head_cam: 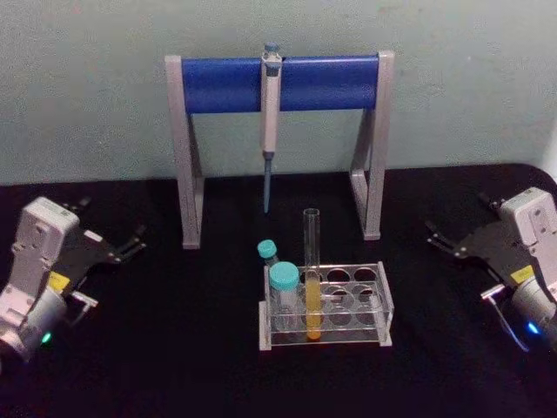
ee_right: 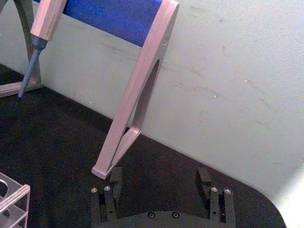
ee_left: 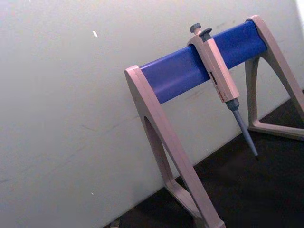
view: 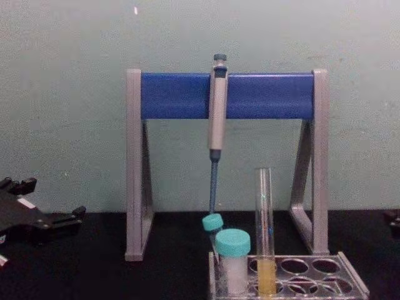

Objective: Pick up the test tube from the test tube rack, shake it, then place it back into the test tube rack.

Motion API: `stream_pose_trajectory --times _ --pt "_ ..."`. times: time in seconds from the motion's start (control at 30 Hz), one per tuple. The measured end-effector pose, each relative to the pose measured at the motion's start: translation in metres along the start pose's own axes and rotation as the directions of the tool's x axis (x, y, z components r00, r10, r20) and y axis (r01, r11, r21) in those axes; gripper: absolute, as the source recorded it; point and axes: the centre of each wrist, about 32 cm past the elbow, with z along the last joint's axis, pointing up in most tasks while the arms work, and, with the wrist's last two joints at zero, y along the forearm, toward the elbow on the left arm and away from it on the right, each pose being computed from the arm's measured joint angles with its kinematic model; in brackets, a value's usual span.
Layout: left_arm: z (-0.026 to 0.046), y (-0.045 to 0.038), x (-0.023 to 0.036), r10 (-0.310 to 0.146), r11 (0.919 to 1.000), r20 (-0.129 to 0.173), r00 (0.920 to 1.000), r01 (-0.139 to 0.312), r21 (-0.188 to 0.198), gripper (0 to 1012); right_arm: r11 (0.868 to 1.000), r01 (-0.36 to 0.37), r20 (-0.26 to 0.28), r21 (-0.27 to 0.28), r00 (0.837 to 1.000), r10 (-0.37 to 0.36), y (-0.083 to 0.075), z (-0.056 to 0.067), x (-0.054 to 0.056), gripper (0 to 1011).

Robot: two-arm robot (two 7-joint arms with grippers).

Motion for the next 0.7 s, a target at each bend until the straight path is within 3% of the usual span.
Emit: stream_pose_trajectory --times 0.7 --pt "0.0000 0.0000 0.0000 0.000 1.0000 0.000 1.0000 0.000 0.000 1001 1.000 0.000 0.000 0.000 1.000 0.000 0.0000 0.0000 0.0000 1000"
